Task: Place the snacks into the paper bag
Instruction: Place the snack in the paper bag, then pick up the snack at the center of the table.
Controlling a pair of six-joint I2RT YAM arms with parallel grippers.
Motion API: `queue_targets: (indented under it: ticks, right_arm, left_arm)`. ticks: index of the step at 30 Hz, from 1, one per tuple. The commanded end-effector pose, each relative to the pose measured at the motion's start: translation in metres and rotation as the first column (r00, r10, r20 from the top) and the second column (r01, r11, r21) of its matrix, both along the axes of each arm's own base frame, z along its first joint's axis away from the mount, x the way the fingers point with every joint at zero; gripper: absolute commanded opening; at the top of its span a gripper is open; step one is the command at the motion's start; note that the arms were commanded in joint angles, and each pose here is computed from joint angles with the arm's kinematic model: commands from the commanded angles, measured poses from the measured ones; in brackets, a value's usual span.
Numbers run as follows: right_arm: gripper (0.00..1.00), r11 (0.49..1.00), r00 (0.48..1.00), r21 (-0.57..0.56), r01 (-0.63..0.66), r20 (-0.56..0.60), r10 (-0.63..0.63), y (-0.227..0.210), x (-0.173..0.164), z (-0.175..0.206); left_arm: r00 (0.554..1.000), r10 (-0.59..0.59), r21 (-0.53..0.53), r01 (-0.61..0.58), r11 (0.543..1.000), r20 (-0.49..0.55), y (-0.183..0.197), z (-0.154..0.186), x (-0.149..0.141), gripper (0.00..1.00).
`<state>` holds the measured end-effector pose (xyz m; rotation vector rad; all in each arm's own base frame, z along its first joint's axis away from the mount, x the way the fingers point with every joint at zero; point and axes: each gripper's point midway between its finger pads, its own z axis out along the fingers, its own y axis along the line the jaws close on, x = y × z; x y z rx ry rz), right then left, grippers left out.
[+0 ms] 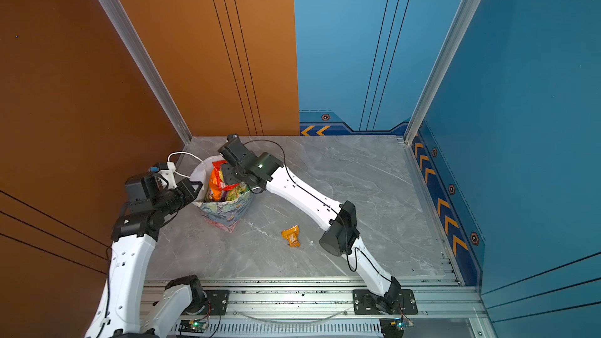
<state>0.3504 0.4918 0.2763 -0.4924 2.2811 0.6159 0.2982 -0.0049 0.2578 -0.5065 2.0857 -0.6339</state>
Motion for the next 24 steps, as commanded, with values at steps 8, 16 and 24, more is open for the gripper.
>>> queue_targets:
  ticks: [8,16,24]
  right_arm:
    - [0.67,0.992,1.0,0.123,-0.003,0.008,0.002,-0.04,-0.041,0.091]
    - [0.68,0.992,0.997,0.105,0.07,0.012,-0.071,-0.099,-0.081,0.116]
    - [0.68,0.981,0.99,0.132,0.142,-0.028,-0.139,-0.134,-0.1,0.119]
  left_arm:
    - [0.996,0.038,0.051,-0.042,0.998,0.086,0.011,0.023,0.007,0.0]
    - [0.996,0.094,0.068,-0.094,0.993,0.003,0.021,0.006,0.007,0.0]
    - [0.986,0.16,0.118,-0.152,0.981,-0.057,0.034,-0.006,0.004,0.0]
